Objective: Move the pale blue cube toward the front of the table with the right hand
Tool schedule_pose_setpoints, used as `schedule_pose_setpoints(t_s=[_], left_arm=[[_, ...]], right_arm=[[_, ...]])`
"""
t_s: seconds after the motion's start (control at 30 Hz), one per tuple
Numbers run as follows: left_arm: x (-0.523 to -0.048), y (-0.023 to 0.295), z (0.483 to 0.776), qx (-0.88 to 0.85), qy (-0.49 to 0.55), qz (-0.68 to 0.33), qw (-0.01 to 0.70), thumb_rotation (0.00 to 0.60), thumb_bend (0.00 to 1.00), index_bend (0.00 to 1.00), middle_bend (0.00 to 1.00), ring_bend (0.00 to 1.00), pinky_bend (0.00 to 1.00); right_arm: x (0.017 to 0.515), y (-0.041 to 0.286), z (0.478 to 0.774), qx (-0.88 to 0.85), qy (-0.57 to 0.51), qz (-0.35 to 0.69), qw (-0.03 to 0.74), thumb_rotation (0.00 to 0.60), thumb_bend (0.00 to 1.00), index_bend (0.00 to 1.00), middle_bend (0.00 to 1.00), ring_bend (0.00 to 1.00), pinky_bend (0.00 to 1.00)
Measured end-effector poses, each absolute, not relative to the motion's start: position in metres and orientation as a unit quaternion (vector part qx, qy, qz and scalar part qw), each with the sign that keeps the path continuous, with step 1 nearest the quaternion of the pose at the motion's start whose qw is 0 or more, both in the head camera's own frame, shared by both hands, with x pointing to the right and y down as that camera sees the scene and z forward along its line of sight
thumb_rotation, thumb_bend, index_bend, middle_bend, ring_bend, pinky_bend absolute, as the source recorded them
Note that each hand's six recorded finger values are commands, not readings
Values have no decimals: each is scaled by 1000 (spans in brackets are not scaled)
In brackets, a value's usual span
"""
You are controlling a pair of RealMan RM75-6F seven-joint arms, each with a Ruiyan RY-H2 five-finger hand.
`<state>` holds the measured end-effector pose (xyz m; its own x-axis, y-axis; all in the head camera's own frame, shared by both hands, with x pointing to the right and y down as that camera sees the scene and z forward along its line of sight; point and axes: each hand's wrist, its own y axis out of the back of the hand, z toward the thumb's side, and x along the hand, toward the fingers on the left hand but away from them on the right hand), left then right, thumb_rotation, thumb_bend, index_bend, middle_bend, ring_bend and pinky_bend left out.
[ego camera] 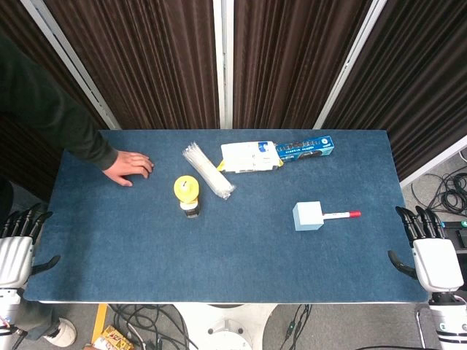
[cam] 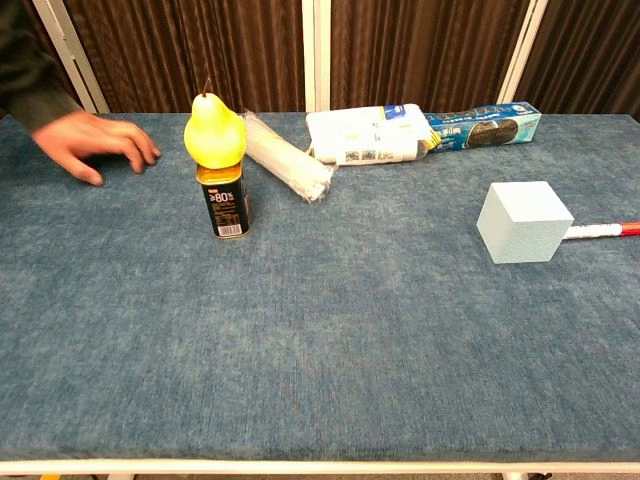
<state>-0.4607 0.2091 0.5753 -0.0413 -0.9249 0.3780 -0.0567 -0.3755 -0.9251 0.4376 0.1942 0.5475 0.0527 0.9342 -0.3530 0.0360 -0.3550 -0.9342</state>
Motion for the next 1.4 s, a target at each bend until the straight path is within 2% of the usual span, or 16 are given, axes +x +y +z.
schedule_pose_setpoints(t_s=[0.67, 0.8, 0.9, 1.07, 1.4], left_arm=[[-461, 209, 575, -585, 419, -587, 370, 600, 50, 219, 155, 123, 97], [-461, 209, 575, -585, 419, -587, 370, 600, 51, 219, 154, 123, 97], [-461, 209, 575, -585, 419, -587, 370, 600, 51, 219, 155, 123, 97], [-461, 209, 575, -585, 419, -587, 370, 600, 51, 219, 155, 123, 97], [-461, 209, 575, -585, 419, -587, 370, 600, 51, 219, 155, 123, 97]], right_arm=[[442, 195, 547, -603, -404, 559, 400, 600, 176, 50, 131, 0, 0], [444, 192, 550, -601, -400, 566, 399, 600, 176, 89, 170, 0, 0], [447, 186, 558, -601, -391, 576, 393, 600, 177, 162, 240, 0, 0], [448, 163, 586, -606, -355, 597, 388, 600, 181, 269, 325, 0, 0], [427, 116, 673, -616, -256, 637, 387, 600, 181, 339, 336, 0, 8]])
